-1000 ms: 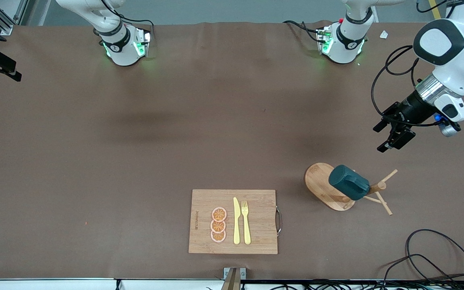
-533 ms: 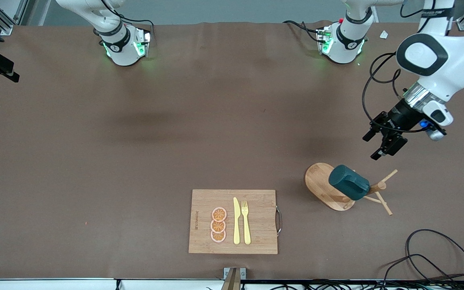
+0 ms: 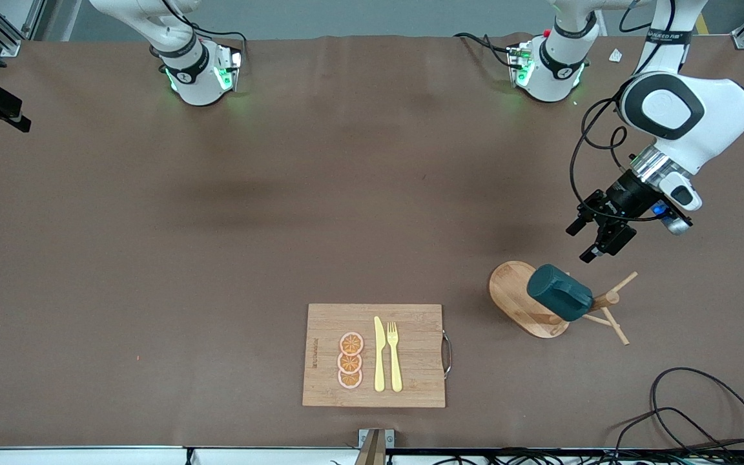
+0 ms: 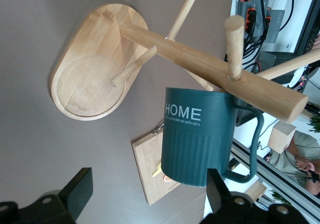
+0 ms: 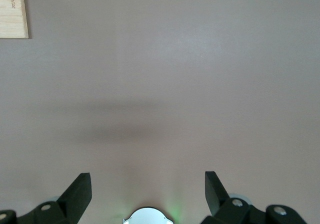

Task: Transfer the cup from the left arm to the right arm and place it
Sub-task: 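Lower the open left gripper around the teal mug's body, then close the left gripper on the teal mug, then lift the mug off the stand and carry it toward the table middle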

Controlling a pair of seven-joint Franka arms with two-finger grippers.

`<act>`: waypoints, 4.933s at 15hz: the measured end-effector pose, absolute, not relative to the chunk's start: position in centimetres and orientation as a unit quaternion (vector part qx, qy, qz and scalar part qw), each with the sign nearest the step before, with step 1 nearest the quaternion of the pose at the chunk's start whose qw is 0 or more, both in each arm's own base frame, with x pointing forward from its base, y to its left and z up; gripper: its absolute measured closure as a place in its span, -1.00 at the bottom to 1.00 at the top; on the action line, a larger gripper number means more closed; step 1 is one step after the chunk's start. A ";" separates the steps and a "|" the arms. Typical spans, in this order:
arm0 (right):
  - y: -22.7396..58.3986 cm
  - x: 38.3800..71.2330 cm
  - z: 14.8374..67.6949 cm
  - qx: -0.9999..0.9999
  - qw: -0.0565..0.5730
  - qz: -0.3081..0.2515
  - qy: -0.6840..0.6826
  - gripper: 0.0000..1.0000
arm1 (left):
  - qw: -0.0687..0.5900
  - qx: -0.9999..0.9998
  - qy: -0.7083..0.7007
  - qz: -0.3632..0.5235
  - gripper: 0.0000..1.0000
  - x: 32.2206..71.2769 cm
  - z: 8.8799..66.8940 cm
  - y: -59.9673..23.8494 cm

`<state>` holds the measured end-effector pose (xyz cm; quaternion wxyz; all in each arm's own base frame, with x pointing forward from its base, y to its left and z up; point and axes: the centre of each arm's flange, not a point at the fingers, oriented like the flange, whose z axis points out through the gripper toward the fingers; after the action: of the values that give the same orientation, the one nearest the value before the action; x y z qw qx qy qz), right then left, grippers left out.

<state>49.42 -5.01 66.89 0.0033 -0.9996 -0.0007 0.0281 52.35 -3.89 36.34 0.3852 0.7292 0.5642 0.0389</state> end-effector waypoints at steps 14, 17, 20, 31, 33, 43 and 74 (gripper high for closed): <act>-5.1 49.5 66.9 -1.000 0.003 0.026 0.000 -1.00 | 0.449 0.694 0.560 0.059 -1.00 54.3 33.2 -4.0; -5.1 49.5 66.9 -1.000 0.003 0.026 0.000 -1.00 | 0.457 0.693 0.553 0.068 -1.00 54.4 32.2 -4.3; -5.0 49.5 66.9 -1.000 0.003 0.026 -0.001 -1.00 | 0.460 0.696 0.546 0.075 -1.00 54.6 32.1 -4.3; -4.9 49.5 66.9 -1.000 0.003 0.026 -0.002 -1.00 | 0.484 0.684 0.537 0.099 -1.00 55.1 30.9 -5.3; -4.9 49.5 66.9 -1.000 0.003 0.026 -0.002 -1.00 | 0.488 0.681 0.537 0.097 -1.00 55.2 31.0 -5.8; -5.1 49.5 66.9 -1.000 0.002 0.026 0.000 -1.00 | 0.503 0.667 0.539 0.108 -1.00 55.6 30.0 -6.7; -5.6 49.4 66.9 -1.000 0.003 0.026 0.005 -1.00 | 0.451 0.713 0.514 0.154 -0.74 54.3 35.1 -17.9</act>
<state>49.41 -5.62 66.93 0.0026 -0.9996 0.0050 0.0259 54.31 -17.94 35.08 0.4514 0.7129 0.5141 0.1540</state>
